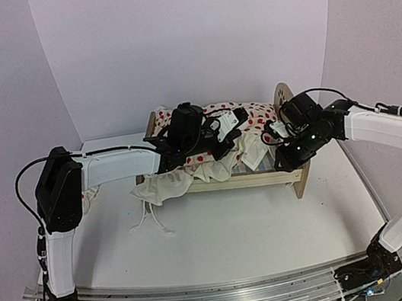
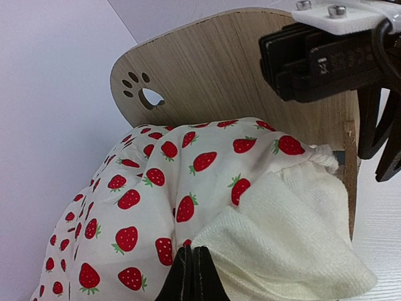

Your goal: Set up the pet bed

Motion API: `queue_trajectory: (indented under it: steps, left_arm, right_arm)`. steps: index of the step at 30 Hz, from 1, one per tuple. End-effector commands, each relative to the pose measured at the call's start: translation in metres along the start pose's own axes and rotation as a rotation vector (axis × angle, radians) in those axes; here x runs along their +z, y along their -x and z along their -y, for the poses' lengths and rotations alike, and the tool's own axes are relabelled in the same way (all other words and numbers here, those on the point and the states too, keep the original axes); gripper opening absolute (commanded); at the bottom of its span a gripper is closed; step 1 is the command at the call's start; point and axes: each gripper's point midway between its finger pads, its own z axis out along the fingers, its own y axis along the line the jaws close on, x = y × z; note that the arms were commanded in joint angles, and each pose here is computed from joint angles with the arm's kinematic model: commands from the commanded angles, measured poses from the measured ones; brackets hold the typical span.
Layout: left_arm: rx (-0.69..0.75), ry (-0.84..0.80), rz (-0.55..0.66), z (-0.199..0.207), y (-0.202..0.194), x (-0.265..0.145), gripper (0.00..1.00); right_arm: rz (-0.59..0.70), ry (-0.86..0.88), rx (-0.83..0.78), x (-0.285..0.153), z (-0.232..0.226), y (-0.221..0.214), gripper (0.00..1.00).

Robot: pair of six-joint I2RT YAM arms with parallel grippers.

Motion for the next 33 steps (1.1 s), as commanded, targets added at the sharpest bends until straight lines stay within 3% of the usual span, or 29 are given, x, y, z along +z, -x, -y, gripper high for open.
queue_trajectory:
  steps: [1,13,31,33]
  left_arm:
    - [-0.006,0.02,0.047,-0.014,0.018,-0.001,0.0]
    - [-0.007,0.015,0.052,-0.015,0.018,-0.002,0.0]
    - [-0.006,0.013,0.057,-0.015,0.02,-0.001,0.0]
    - [-0.006,0.014,0.055,-0.015,0.019,-0.001,0.0]
  right_arm:
    - [0.08,-0.068,-0.031,0.01,0.011,0.02,0.23]
    - [0.172,-0.157,-0.022,0.024,0.027,0.04,0.16]
    - [0.097,-0.226,0.045,0.049,0.045,0.017,0.15]
    - [0.094,-0.228,0.05,0.049,0.047,0.017,0.11]
